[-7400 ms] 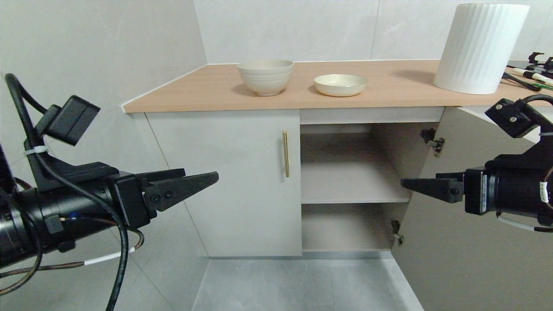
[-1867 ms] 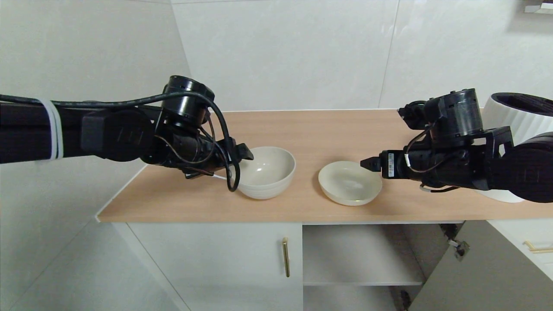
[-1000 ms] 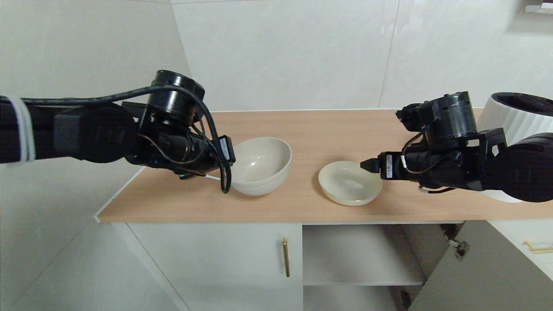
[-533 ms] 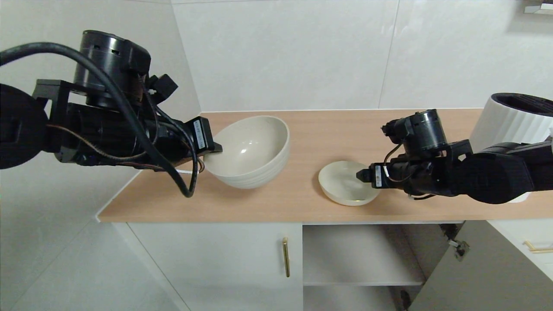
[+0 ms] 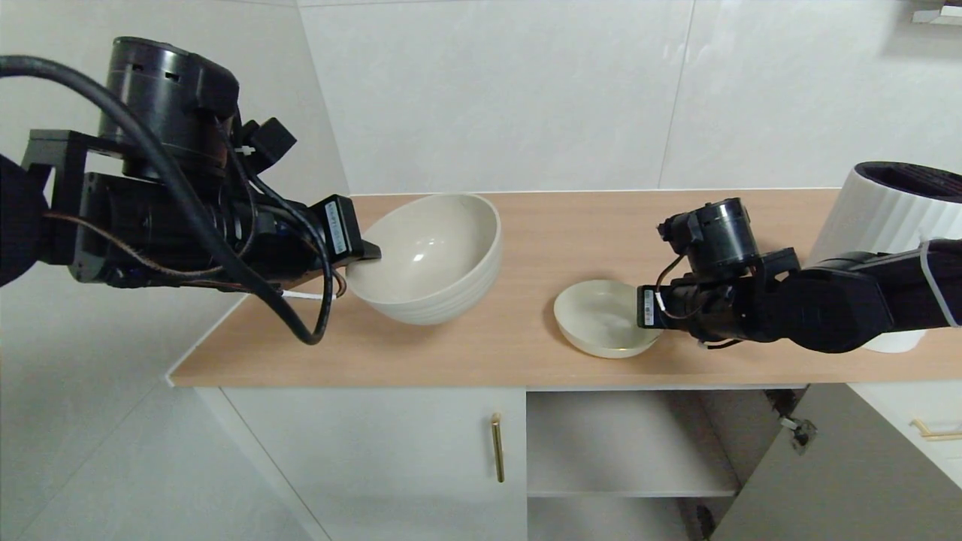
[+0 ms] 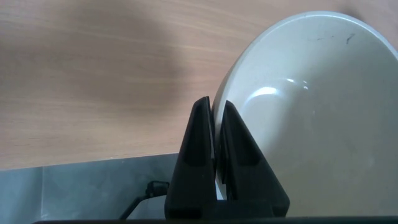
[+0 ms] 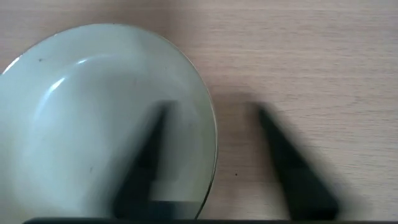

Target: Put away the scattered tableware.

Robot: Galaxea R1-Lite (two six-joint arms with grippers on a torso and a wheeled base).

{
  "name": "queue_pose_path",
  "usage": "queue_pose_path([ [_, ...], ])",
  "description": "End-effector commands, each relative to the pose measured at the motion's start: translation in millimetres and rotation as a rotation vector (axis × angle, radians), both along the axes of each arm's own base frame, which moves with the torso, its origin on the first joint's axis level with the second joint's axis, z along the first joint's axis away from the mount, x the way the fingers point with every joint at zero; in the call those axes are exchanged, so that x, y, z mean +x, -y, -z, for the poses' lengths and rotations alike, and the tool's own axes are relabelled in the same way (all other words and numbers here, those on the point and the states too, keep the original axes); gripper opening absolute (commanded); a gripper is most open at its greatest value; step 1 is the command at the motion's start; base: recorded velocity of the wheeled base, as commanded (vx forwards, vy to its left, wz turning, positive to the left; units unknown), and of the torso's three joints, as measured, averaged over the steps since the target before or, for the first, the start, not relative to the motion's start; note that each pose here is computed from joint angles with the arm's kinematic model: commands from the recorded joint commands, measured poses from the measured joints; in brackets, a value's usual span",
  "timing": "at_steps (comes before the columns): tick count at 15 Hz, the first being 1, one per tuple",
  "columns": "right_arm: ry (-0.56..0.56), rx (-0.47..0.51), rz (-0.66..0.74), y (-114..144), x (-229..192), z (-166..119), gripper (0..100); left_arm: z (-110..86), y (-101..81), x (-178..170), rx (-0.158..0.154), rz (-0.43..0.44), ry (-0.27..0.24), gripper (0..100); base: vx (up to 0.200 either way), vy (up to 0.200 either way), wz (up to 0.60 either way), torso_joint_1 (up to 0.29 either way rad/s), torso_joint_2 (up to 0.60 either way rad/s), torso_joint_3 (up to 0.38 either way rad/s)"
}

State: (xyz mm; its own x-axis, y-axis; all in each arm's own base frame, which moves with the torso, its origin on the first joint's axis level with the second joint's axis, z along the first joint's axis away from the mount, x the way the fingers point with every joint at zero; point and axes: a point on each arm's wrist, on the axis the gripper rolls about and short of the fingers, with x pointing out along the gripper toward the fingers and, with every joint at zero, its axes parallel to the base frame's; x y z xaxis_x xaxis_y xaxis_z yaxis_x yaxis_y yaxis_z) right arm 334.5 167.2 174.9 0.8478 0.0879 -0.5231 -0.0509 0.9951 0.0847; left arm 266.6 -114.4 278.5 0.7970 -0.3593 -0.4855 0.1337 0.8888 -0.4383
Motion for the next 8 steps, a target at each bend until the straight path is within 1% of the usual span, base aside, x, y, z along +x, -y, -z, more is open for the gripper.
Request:
queue_pose_path([
  [1,0.01,0.015,-0.002,0.3,-2.5,-5.1,0,-3.0,0.9,-4.1,-0.004,0.009,0.009,0,0.0,0.0,0.0,0.0,0.0,0.0],
  [4,0.011,0.046,-0.017,3.3,-11.8,-17.7,0,-3.3,0.4,-8.4,-0.002,0.011,0.01,0,0.0,0.0,0.0,0.0,0.0,0.0],
  [5,-0.01,0.134,-0.091,9.7,-28.8,-38.8,0,-0.8,-3.0,-15.7,0.002,0.006,0.002,0,0.0,0.0,0.0,0.0,0.0,0.0],
  [7,-0.043,0.207,-0.181,20.9,-54.8,-63.3,0,2.3,-8.4,-29.1,0.006,0.011,-0.007,0,0.0,0.0,0.0,0.0,0.0,0.0],
  [8,-0.052,0.214,-0.193,28.3,-67.6,-70.8,0,4.8,-10.7,-34.3,0.009,0.011,-0.014,0,0.0,0.0,0.0,0.0,0.0,0.0],
])
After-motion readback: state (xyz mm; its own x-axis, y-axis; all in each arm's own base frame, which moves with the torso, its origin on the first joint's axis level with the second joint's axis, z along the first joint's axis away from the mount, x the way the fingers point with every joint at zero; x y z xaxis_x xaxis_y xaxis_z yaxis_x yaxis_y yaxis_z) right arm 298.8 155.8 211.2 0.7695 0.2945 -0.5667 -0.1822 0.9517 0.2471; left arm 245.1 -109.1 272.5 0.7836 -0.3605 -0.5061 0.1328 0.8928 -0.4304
